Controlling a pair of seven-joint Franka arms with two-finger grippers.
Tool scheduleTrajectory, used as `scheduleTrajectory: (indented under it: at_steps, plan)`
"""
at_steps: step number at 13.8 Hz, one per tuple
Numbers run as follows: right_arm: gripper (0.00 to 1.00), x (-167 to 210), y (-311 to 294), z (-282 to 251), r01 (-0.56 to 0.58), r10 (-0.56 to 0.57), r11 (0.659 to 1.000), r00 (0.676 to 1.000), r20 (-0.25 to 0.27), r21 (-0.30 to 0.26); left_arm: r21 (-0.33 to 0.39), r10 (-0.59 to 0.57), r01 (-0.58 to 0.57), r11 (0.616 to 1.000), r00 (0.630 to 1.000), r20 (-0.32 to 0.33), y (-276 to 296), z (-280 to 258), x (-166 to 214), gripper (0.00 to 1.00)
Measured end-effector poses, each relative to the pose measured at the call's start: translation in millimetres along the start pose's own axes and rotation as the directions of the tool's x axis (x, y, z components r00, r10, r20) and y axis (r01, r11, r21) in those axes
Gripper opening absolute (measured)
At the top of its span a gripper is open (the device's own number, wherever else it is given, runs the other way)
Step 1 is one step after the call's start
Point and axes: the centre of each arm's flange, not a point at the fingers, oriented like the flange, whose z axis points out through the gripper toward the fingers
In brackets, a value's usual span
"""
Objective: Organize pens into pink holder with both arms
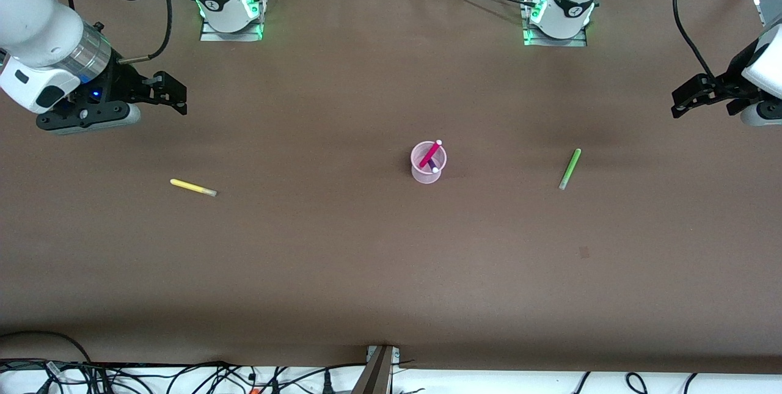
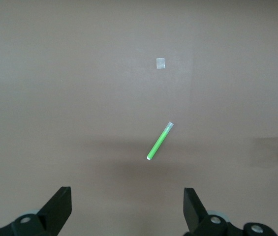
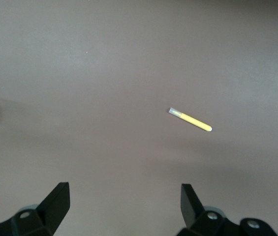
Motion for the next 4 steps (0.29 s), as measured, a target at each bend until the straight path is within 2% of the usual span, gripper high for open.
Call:
scheduleTrajectory:
  at_steps: [4]
  plan:
    - [1.0,0.7,0.0,-1.8,0.0,0.0,1.0,1.0,-0.008,0.0,0.0,0.002,-0.002,1.0,1.0,0.003,1.1,0.2,-0.4,1.0]
